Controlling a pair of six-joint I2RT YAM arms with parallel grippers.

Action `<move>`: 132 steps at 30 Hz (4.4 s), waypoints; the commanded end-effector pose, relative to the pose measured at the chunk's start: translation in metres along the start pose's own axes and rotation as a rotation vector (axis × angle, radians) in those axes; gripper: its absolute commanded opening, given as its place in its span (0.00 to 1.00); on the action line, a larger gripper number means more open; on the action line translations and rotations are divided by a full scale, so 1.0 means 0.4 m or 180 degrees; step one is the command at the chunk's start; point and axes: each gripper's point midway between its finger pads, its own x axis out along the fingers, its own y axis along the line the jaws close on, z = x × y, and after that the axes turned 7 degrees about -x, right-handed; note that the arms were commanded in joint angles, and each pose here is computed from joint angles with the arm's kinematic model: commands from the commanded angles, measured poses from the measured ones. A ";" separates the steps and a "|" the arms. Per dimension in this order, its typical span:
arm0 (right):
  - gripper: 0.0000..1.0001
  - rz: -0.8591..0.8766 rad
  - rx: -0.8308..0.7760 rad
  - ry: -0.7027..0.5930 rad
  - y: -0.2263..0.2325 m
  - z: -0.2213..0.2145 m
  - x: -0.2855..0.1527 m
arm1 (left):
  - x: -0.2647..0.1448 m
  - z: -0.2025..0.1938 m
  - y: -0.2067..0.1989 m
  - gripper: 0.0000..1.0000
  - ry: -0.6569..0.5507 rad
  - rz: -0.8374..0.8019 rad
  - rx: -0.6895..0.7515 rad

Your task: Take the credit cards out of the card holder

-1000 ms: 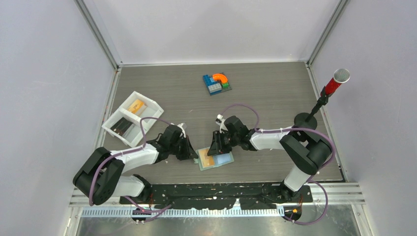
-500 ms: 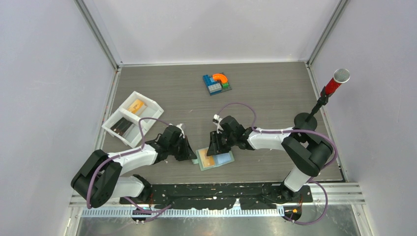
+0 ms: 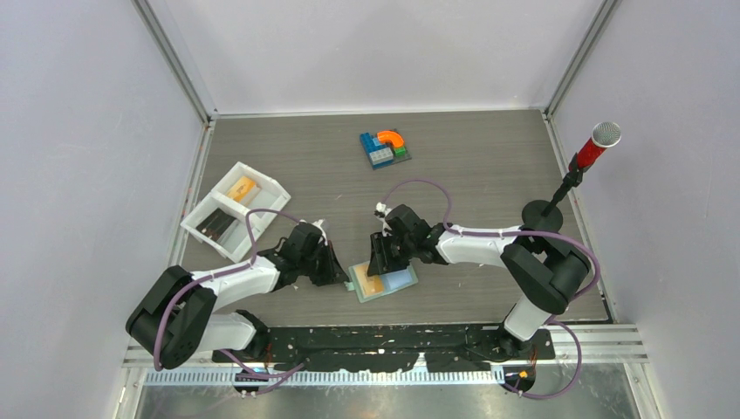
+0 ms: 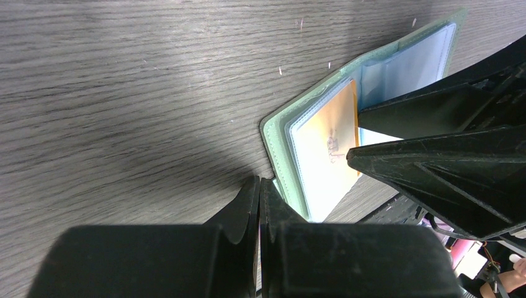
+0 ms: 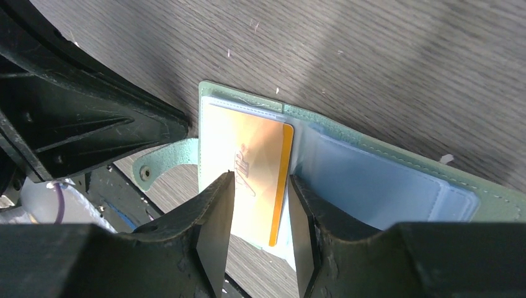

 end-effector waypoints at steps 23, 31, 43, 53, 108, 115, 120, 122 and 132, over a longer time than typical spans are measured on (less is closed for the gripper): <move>0.38 -0.0052 -0.0099 -0.0116 -0.009 0.013 -0.025 | -0.067 0.067 -0.163 0.14 -0.0197 -0.0408 0.0152; 0.37 0.0059 -0.0067 -0.0165 -0.010 0.020 -0.036 | -0.031 0.053 -0.207 0.06 -0.0084 -0.0464 0.0239; 0.37 0.0152 0.0011 -0.0181 -0.011 0.017 -0.039 | 0.071 0.011 -0.120 0.00 0.0118 -0.0274 0.0103; 0.31 0.0306 0.0096 -0.0261 -0.018 0.029 -0.039 | 0.088 -0.011 -0.062 0.00 0.0173 -0.0052 0.0015; 0.05 0.0632 0.0457 -0.0690 -0.115 0.056 -0.166 | 0.084 0.007 -0.081 0.00 0.0152 -0.0070 0.0350; 0.05 0.0399 0.0569 -0.1024 -0.117 0.097 -0.244 | 0.011 0.047 -0.220 0.14 0.0062 -0.0490 0.0464; 0.05 0.0218 0.0713 -0.1270 -0.114 0.126 -0.303 | -0.065 0.072 -0.304 0.35 -0.0096 -0.0786 0.0544; 0.05 0.0221 0.0766 -0.1468 -0.099 0.153 -0.341 | -0.093 0.073 -0.327 0.40 -0.0129 -0.0907 0.0566; 0.05 0.0738 0.1384 -0.2764 -0.025 0.237 -0.517 | -0.242 0.057 -0.437 0.59 -0.0372 -0.1834 0.0595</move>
